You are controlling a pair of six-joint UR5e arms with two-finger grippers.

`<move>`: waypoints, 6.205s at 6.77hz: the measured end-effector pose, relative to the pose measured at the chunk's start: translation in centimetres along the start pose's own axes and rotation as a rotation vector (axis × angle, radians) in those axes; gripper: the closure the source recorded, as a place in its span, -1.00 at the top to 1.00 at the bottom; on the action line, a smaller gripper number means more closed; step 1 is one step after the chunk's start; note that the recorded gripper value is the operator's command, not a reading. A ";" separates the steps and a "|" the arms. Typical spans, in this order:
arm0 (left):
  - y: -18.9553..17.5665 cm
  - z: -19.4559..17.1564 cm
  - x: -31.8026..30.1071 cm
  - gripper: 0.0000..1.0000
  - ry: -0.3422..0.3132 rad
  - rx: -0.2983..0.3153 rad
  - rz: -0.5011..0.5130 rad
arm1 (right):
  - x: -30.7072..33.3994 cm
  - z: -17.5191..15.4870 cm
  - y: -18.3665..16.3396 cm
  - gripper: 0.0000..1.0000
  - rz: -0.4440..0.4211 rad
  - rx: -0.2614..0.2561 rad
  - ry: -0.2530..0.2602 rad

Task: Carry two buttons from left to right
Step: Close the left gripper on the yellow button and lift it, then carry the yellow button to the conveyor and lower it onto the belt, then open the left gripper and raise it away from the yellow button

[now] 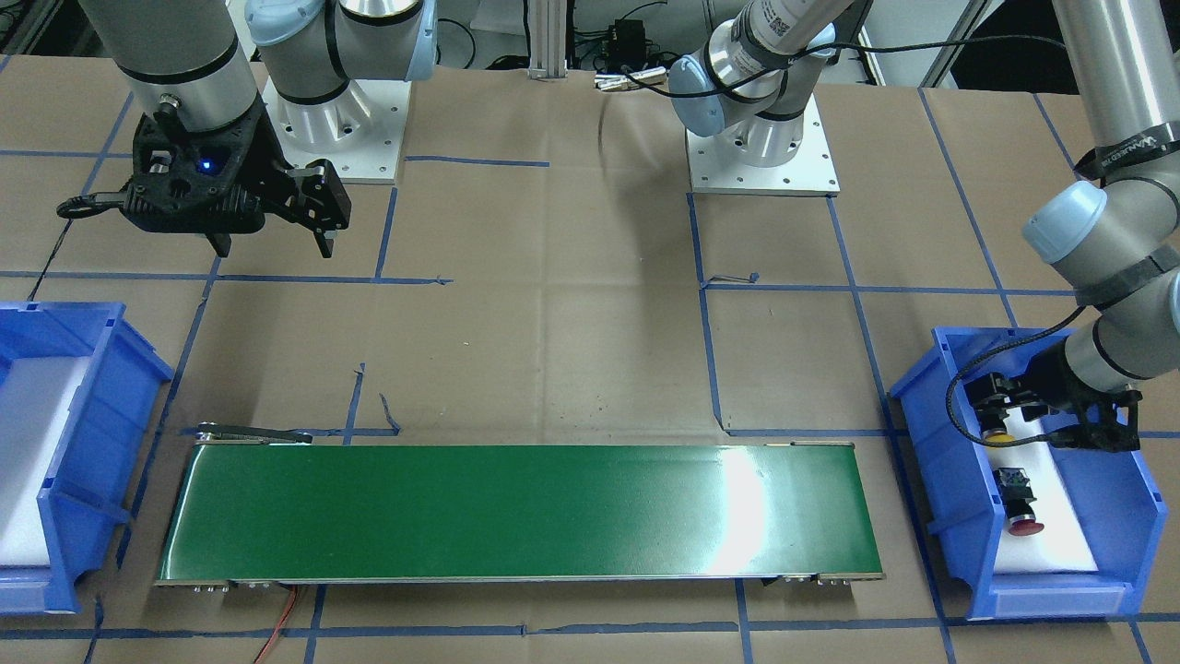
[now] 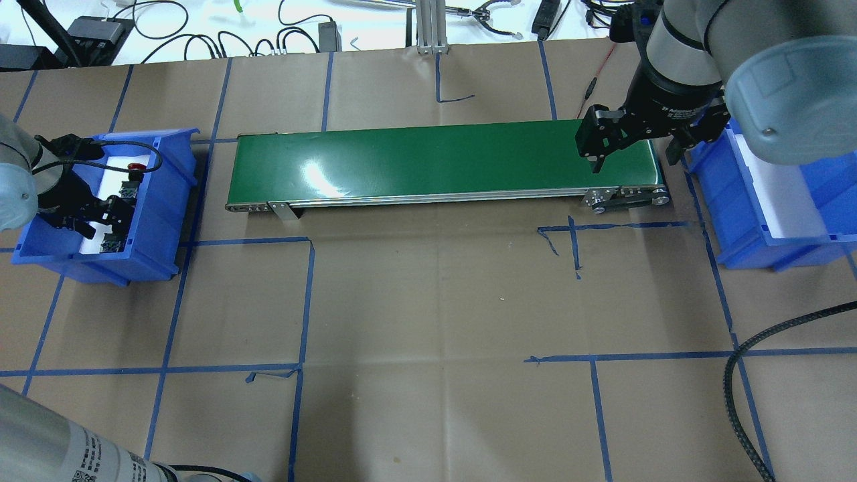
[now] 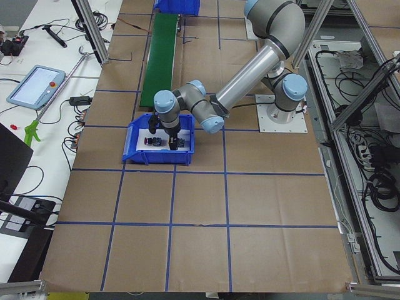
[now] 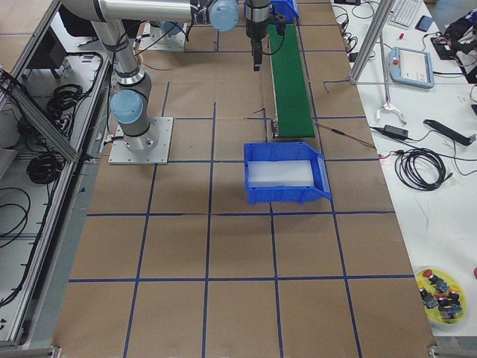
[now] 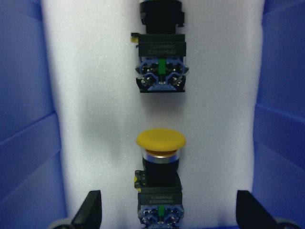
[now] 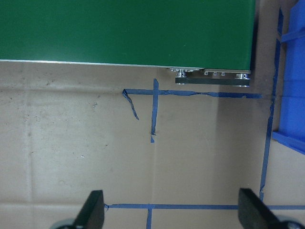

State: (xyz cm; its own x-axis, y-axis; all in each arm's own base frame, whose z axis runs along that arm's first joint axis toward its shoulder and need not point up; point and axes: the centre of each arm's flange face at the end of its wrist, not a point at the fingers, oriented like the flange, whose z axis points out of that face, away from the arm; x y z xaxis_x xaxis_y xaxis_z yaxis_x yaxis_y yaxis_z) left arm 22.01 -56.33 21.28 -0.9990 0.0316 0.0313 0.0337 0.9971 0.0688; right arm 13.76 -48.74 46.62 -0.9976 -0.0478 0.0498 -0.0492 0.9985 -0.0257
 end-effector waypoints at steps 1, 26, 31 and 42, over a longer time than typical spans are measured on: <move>-0.1 0.6 -0.1 0.93 -0.003 0.000 0.000 | 0.0 0.0 0.0 1.00 0.000 0.000 0.000; -11.7 -10.8 33.9 -1.00 0.005 0.063 -0.093 | -0.1 1.5 -0.6 1.00 -0.001 -0.021 -0.004; -11.9 -4.2 33.9 0.06 -0.008 0.123 -0.080 | -0.9 5.1 -1.9 1.00 0.002 -0.087 -0.072; -6.7 -19.9 29.9 1.00 -0.040 0.178 -0.112 | -0.6 4.1 -1.5 1.00 0.001 -0.078 -0.068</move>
State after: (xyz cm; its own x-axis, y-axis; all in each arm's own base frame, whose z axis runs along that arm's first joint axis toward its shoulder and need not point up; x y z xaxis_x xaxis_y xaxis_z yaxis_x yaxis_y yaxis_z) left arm -7.47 -63.49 41.56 -0.9967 -0.0810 -0.0062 -0.0798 0.9910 -0.1078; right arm 14.27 -50.30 42.50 -0.9988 -0.0458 -0.0184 -0.0468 0.9975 0.0523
